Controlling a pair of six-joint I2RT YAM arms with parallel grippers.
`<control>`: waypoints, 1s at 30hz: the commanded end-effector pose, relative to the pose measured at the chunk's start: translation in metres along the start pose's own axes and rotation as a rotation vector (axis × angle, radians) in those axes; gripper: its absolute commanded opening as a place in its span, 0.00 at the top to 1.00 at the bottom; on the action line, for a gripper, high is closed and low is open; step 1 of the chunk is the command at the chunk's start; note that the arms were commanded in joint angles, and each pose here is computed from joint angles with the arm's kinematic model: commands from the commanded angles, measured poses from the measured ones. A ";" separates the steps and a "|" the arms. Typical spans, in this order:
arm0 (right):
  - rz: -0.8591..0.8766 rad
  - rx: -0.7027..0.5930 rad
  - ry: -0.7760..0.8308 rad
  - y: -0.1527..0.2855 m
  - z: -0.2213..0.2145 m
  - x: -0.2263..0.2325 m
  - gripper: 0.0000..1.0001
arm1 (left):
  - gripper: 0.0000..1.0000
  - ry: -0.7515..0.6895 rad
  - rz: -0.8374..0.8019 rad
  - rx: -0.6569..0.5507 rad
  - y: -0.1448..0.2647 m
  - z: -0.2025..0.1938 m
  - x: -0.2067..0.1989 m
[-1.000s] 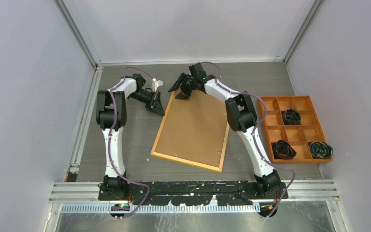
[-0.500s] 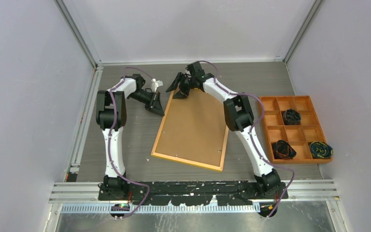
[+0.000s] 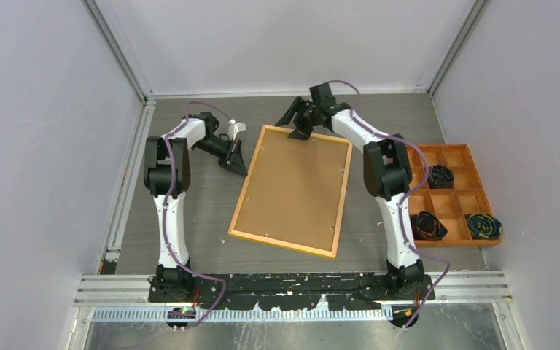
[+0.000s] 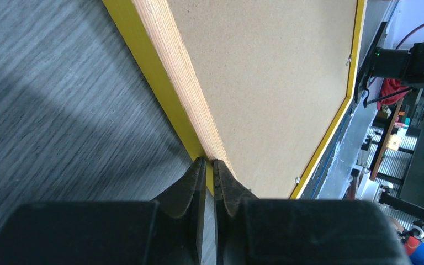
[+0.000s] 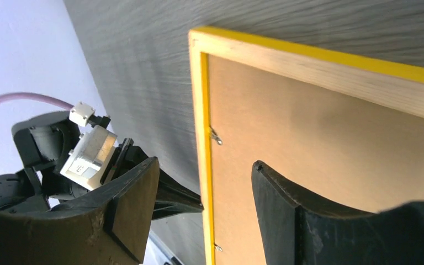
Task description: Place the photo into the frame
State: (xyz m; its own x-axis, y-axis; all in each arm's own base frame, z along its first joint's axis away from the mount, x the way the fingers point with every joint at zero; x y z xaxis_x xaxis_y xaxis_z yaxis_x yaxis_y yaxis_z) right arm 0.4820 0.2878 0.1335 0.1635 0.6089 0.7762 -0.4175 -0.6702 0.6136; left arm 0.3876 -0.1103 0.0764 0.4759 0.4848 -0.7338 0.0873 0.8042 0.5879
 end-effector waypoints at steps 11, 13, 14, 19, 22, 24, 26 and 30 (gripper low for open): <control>-0.250 -0.277 0.049 0.052 0.018 -0.038 0.37 | 0.90 -0.049 0.045 0.044 0.003 -0.007 -0.006; -0.262 -0.274 0.045 0.049 0.019 -0.042 0.37 | 0.90 -0.053 0.048 0.045 0.003 -0.008 -0.006; -0.269 -0.273 0.044 0.047 0.019 -0.044 0.38 | 0.90 -0.053 0.049 0.046 0.003 -0.008 -0.006; -0.314 -0.292 0.045 0.043 0.021 -0.054 0.39 | 0.90 -0.054 0.048 0.045 0.003 -0.007 -0.005; -0.333 -0.302 0.050 0.040 0.023 -0.059 0.40 | 0.90 -0.052 0.047 0.046 0.003 -0.007 -0.005; -0.351 -0.309 0.054 0.037 0.025 -0.062 0.40 | 0.90 -0.055 0.047 0.044 0.004 -0.007 -0.006; -0.362 -0.314 0.053 0.035 0.027 -0.065 0.41 | 0.90 -0.056 0.047 0.043 0.004 -0.006 -0.006; -0.380 -0.338 0.054 0.032 0.032 -0.068 0.44 | 0.90 -0.056 0.046 0.042 0.004 -0.006 -0.007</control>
State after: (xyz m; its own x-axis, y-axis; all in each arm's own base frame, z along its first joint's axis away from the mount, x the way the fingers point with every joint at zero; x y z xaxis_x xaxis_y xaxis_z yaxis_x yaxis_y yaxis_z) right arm 0.4743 0.2150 0.1022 0.3161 0.7944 0.5187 -0.5637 -0.2825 0.7762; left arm 0.3846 -0.1095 0.0773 0.4917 0.4851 -0.7231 0.0911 0.7972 0.5968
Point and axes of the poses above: each gripper's point midway between its finger pads, its own y axis back along the fingers, its own x axis along the line the jaws close on, z = x × y, the point moved 7 cm from there along y, back along the fingers, and after that the axes turned 2 degrees about -y, right-handed, at the moved point
